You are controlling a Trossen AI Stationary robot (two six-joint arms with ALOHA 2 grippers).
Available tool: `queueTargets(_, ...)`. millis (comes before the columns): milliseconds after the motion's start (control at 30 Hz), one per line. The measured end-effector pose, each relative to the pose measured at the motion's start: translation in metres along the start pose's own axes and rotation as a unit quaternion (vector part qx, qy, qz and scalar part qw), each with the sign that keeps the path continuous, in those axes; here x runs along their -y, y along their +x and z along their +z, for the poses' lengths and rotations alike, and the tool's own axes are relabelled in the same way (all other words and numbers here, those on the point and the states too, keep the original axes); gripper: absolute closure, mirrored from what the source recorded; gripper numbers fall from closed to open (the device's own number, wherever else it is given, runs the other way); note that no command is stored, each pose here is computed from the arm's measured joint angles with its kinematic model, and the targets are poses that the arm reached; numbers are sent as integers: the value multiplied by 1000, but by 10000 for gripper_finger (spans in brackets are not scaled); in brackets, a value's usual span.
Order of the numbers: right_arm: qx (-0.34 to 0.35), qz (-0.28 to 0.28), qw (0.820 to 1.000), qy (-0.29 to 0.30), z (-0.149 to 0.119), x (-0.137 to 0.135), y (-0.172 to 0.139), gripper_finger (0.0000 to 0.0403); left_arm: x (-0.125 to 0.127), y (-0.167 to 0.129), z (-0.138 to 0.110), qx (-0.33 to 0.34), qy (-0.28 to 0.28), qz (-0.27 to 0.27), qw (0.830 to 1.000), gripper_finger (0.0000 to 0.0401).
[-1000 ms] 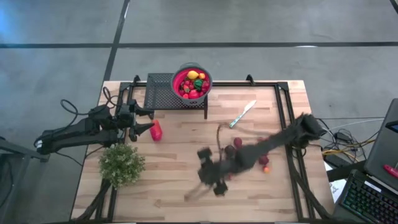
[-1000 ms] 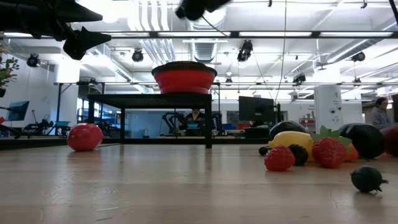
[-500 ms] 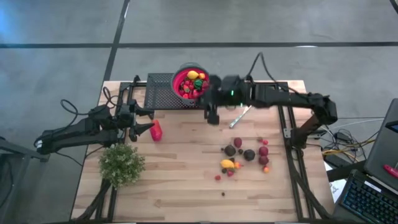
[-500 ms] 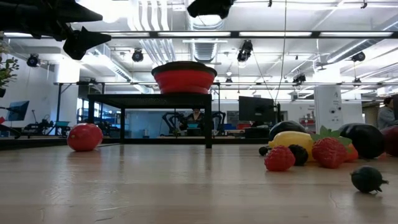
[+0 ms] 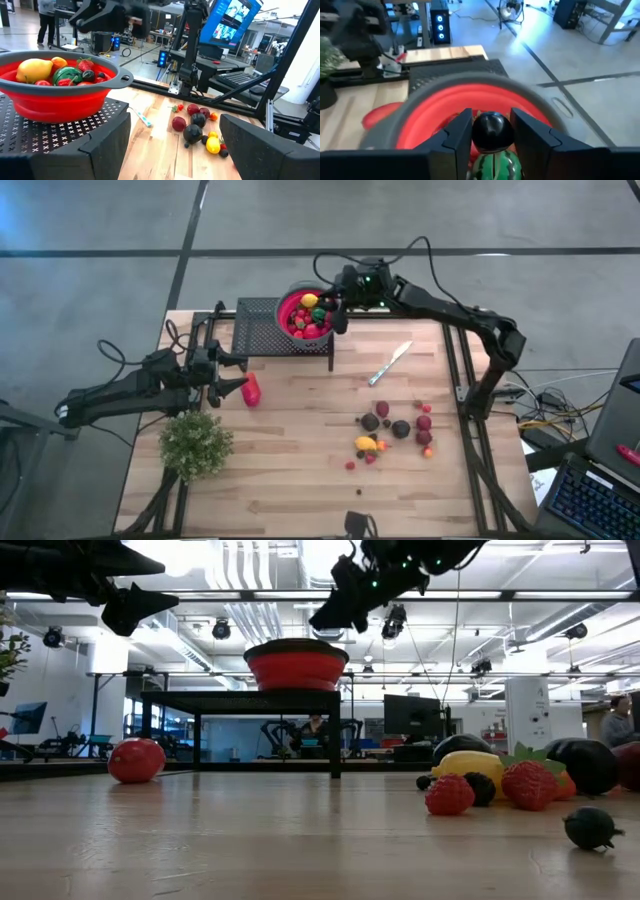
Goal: Pick & Place Fruit
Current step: Put the black cherry into the red gray strainer bowl on the shelf, then put the blueberry into the red gray strainer bowl on the shelf
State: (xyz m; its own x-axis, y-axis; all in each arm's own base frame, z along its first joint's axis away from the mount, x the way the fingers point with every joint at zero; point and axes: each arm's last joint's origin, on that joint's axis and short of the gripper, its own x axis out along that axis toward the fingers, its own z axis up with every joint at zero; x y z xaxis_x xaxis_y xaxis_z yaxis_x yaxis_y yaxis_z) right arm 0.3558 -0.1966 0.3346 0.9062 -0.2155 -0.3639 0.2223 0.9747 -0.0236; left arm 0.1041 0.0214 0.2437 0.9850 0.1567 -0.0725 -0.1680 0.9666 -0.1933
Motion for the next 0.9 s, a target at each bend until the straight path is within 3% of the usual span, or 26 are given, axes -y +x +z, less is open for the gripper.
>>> queueTargets(333,-3,-6,1000,-11,-9,5,14,263,0,0,0,0,0,0,1000,89)
queueTargets(633,5,-33,999,-17,-4,6,8,188,0,0,0,0,0,0,1000,89)
queueTargets(900,36,5,997,-75,20,-33,-12,147,0,0,0,0,0,0,1000,89)
